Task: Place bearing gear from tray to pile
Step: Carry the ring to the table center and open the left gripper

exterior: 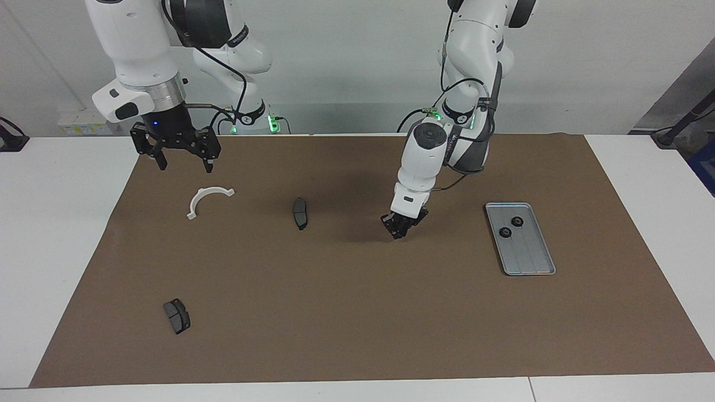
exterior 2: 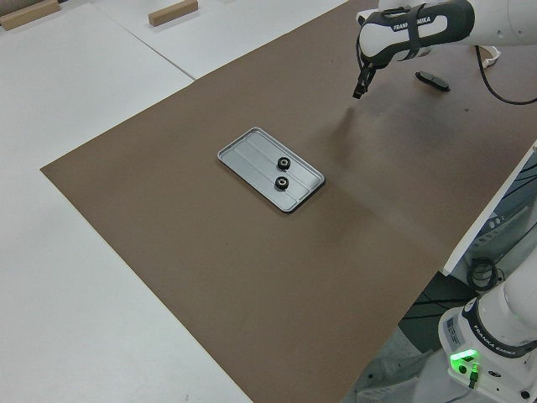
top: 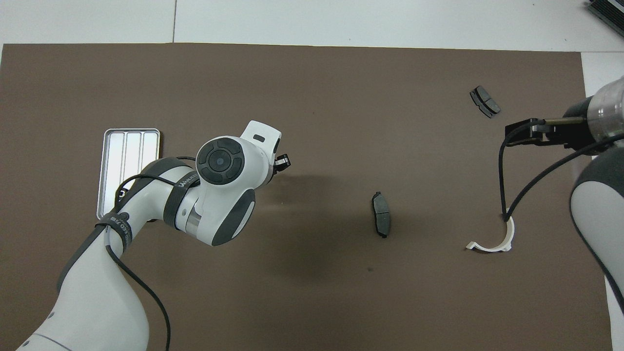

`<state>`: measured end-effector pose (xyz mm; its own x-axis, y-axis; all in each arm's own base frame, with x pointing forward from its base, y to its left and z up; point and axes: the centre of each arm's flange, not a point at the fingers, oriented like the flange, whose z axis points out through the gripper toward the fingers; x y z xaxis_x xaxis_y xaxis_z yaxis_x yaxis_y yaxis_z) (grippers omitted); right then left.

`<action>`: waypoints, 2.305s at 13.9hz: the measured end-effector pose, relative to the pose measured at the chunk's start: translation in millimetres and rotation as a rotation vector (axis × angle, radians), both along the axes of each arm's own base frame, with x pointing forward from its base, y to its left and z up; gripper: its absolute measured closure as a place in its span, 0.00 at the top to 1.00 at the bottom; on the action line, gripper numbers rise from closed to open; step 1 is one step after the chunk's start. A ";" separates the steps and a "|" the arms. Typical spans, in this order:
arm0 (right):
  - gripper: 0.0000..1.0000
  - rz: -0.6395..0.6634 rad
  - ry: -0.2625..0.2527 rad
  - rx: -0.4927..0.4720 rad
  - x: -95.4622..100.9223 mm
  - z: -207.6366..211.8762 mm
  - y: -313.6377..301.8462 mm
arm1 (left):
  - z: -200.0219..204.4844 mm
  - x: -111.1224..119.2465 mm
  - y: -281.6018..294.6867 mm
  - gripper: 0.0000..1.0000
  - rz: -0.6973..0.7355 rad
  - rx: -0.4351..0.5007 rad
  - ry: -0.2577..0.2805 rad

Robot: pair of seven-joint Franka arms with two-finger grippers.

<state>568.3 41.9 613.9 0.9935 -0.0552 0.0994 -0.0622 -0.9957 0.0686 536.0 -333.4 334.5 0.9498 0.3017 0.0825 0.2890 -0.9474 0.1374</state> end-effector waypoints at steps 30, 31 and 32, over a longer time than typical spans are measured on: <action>1.00 0.000 0.000 0.000 0.0 0.0 0.0 | 8.4 -57.2 -87.7 0.25 -0.120 -0.044 -0.043; 1.00 0.000 0.000 0.000 0.0 0.0 0.0 | 8.4 -57.0 -87.5 0.26 -0.120 -0.044 -0.043; 1.00 0.000 0.000 0.000 0.0 0.0 0.0 | 8.4 -57.0 -87.4 0.37 -0.120 -0.044 -0.043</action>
